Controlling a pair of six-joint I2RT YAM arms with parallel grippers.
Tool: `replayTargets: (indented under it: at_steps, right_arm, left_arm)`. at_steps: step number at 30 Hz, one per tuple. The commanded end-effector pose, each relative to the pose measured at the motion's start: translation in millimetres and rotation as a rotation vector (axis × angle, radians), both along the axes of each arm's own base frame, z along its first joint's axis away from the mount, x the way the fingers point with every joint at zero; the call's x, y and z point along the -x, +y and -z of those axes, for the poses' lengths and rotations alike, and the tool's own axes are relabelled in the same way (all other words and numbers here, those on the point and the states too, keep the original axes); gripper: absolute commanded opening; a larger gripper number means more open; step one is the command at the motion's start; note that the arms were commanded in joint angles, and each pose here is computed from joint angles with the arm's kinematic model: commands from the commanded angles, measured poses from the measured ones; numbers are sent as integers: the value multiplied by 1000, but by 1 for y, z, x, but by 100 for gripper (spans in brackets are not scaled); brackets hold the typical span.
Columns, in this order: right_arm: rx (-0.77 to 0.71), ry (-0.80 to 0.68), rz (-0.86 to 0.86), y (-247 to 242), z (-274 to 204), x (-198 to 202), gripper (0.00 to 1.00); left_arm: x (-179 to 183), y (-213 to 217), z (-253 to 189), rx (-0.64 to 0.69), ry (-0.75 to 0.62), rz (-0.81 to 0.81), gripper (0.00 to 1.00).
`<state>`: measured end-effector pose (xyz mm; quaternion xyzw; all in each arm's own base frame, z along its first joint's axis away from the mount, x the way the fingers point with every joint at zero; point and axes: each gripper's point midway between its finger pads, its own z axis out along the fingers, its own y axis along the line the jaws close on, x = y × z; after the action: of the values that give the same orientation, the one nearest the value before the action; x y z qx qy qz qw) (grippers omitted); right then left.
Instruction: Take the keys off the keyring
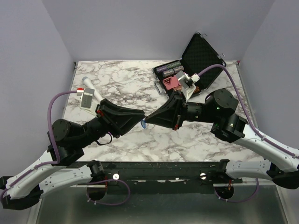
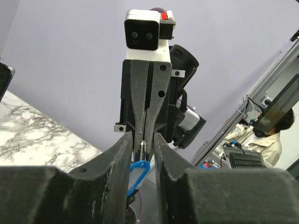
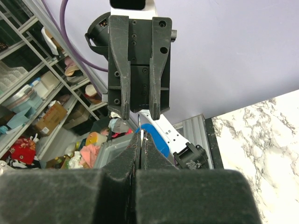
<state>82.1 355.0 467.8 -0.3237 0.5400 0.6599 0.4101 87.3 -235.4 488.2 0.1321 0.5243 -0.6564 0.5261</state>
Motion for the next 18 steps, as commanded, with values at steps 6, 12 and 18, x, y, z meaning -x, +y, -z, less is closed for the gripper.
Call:
replayTargets:
  at_steps: [6, 12, 18]
  right_arm:
    - [-41, -20, 24, 0, -13, -4, 1]
    - [-44, -23, 25, -1, -14, -5, 1]
    - [-32, -26, 8, -1, -13, -1, 1]
  left_arm:
    - [-1, -4, 3, -3, 11, 7, 15]
    - [1, -9, 8, -39, 12, 23, 14]
    - [3, -9, 8, -50, 7, 27, 4]
